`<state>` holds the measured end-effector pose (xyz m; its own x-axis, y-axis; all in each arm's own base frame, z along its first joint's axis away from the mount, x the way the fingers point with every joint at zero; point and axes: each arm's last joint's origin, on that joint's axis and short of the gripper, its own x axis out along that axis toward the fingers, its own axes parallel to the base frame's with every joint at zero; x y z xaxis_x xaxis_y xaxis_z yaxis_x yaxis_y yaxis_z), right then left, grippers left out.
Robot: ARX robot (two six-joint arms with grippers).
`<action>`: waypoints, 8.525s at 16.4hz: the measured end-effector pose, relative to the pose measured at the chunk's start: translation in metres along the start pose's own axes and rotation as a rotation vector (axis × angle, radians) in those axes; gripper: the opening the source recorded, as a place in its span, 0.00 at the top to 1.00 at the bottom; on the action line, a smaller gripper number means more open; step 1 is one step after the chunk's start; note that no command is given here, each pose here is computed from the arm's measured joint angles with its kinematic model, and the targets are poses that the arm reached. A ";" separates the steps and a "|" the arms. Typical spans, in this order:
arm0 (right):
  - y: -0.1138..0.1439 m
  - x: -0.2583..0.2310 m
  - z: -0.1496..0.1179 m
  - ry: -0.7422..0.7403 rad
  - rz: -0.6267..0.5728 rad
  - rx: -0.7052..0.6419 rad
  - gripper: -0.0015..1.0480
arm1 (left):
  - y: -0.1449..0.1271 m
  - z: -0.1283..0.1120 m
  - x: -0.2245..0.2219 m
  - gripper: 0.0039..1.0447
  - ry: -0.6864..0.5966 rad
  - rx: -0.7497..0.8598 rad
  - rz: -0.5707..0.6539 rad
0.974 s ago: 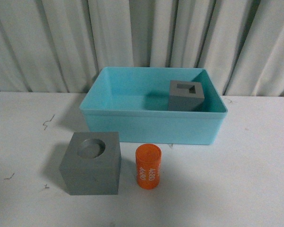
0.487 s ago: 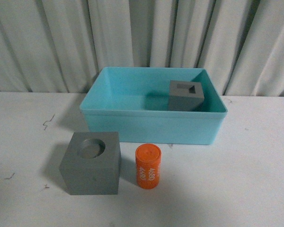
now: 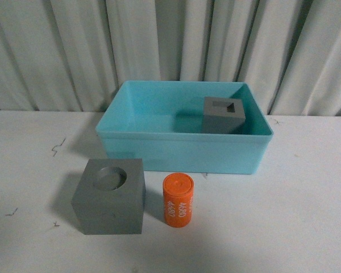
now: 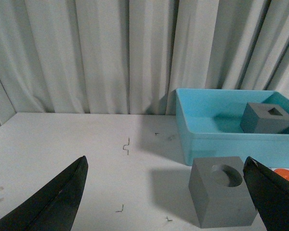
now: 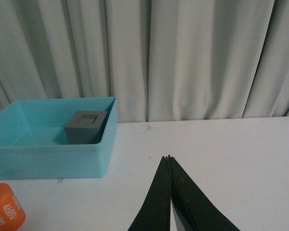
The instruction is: Place gray and orange parts in blue box
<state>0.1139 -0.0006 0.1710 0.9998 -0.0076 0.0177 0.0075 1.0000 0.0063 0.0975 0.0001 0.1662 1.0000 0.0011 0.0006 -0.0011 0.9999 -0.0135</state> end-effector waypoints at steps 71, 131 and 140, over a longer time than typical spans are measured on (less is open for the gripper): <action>0.000 -0.017 -0.004 0.013 0.003 -0.003 0.06 | -0.084 0.084 0.218 0.81 0.577 -0.086 -0.241; 0.000 -0.017 -0.004 0.013 0.007 -0.003 0.06 | 0.000 0.000 0.000 0.99 0.000 0.003 0.000; 0.000 -0.017 -0.004 0.013 0.008 -0.003 0.06 | 0.000 0.000 0.000 0.38 0.000 0.002 0.000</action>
<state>0.0972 0.0000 0.1670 1.0000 0.0000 0.0048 0.0000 1.0000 0.0029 0.0975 0.0000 0.1662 1.0000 0.0008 0.0002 -0.0008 0.9999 -0.0113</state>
